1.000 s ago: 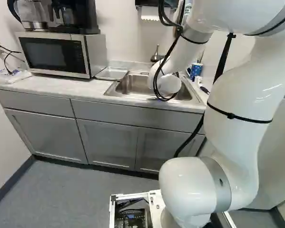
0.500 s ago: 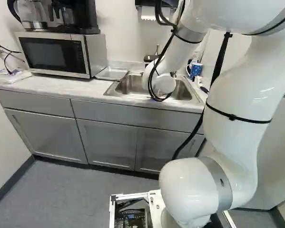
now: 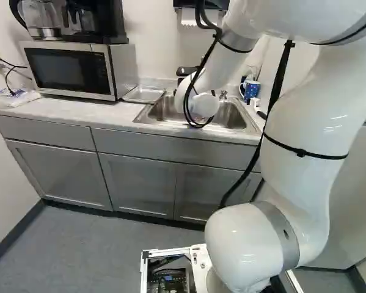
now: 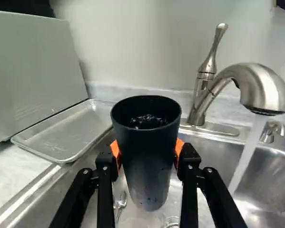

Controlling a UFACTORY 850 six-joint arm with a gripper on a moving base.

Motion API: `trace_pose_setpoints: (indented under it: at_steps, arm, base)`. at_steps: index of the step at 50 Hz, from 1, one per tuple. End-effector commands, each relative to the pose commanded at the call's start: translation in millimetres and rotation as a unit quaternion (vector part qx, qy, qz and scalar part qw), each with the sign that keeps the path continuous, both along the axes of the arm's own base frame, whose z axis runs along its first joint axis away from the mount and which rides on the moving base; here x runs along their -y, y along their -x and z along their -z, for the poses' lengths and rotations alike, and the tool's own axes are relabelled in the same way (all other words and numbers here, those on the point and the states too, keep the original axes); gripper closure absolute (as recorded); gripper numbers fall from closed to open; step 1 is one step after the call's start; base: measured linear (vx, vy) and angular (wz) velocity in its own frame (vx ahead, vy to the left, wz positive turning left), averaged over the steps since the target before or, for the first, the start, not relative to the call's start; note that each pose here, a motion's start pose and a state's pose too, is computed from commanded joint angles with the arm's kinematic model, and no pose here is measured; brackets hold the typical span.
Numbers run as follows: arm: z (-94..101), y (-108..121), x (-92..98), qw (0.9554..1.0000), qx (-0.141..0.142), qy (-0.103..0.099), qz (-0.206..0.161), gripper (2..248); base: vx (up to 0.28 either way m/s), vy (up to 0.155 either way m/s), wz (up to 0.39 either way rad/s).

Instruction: Rinse the cup and place it in the tray

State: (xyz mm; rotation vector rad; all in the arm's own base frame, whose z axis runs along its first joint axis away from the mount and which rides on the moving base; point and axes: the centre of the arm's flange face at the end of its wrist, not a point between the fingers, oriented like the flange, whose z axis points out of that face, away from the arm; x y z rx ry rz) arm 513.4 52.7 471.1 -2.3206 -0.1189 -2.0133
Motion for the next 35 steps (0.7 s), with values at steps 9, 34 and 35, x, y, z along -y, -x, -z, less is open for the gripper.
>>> trace_pose_setpoints:
  at_steps: [9, 34, 35]
  arm:
    - [-9.0, -3, -7.1, 1.0, 0.007, -0.001, -0.006, 126]
    - [-28.4, -1, -17.4, 0.9998, -0.009, 0.001, -0.017, 126]
    - [-29.3, -1, -18.3, 0.9998, -0.009, 0.001, -0.017, 126]
  base:
    - [0.0, 0.0, 0.0]
    - [0.0, 0.0, 0.0]
    - [0.0, 0.0, 0.0]
